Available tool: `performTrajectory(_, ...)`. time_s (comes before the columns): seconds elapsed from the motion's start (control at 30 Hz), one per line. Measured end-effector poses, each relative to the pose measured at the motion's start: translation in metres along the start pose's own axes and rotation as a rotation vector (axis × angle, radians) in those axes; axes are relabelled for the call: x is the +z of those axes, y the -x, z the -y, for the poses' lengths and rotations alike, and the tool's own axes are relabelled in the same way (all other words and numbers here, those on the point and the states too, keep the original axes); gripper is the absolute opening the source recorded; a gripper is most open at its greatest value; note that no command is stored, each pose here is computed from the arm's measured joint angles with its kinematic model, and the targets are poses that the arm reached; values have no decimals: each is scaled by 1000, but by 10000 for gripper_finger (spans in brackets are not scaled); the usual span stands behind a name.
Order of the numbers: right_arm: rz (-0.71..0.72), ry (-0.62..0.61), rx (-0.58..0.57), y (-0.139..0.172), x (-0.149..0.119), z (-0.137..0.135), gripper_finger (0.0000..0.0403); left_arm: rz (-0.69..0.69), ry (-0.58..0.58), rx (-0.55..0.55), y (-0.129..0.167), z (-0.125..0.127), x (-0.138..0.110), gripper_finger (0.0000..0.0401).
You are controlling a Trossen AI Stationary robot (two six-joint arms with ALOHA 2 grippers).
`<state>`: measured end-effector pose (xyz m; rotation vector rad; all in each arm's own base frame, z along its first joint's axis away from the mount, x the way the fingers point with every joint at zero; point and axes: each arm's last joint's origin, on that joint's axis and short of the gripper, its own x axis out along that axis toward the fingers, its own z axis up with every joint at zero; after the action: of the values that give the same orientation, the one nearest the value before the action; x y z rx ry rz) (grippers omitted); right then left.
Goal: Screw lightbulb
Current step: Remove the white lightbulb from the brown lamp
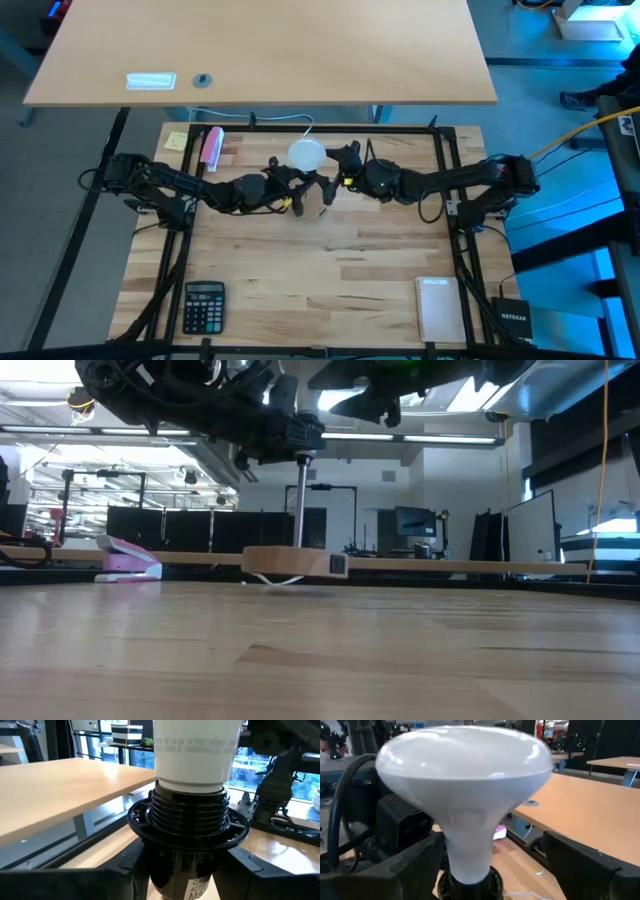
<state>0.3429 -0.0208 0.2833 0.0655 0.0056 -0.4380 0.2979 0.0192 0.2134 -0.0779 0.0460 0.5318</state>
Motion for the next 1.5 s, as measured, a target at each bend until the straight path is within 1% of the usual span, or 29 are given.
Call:
performTrajectory(0.1,14,-6,-6,-6,-6,-2,332,2,0,-1,0,0,0,162)
performTrajectory(0.23,36,-13,5,-11,-12,-4,325,-2,-10,-1,0,0,0,156)
performTrajectory(0.33,49,3,7,-11,-11,-4,320,-2,-22,-5,0,1,0,153)
performTrajectory(0.47,86,22,41,-11,-8,-5,309,-2,-23,-12,0,1,0,158)
performTrajectory(0.67,70,42,53,-16,-13,-2,287,-1,-28,-14,0,1,0,153)
performTrajectory(0.8,59,47,59,-21,-16,-2,269,-2,-27,-24,0,1,0,157)
performTrajectory(0.93,64,60,78,-24,-13,-4,235,-4,-29,-28,0,1,0,155)
performTrajectory(1.07,46,98,88,-23,-13,-5,164,-13,-35,-44,1,2,-1,153)
performTrajectory(1.1,43,100,97,-23,-13,-5,156,-14,-42,-45,1,3,-1,153)
performTrajectory(1.2,35,104,149,-20,-9,-6,156,-12,-45,-81,3,5,0,155)
performTrajectory(1.27,37,99,201,-16,-4,-6,156,-4,-43,-137,5,7,4,153)
performTrajectory(1.33,38,50,260,-12,3,-6,156,10,-35,-215,8,10,9,153)
performTrajectory(1.4,37,15,368,-7,8,-8,156,19,-31,-319,11,12,14,153)
performTrajectory(1.5,48,21,622,-1,15,-13,156,32,-31,-512,16,16,19,153)
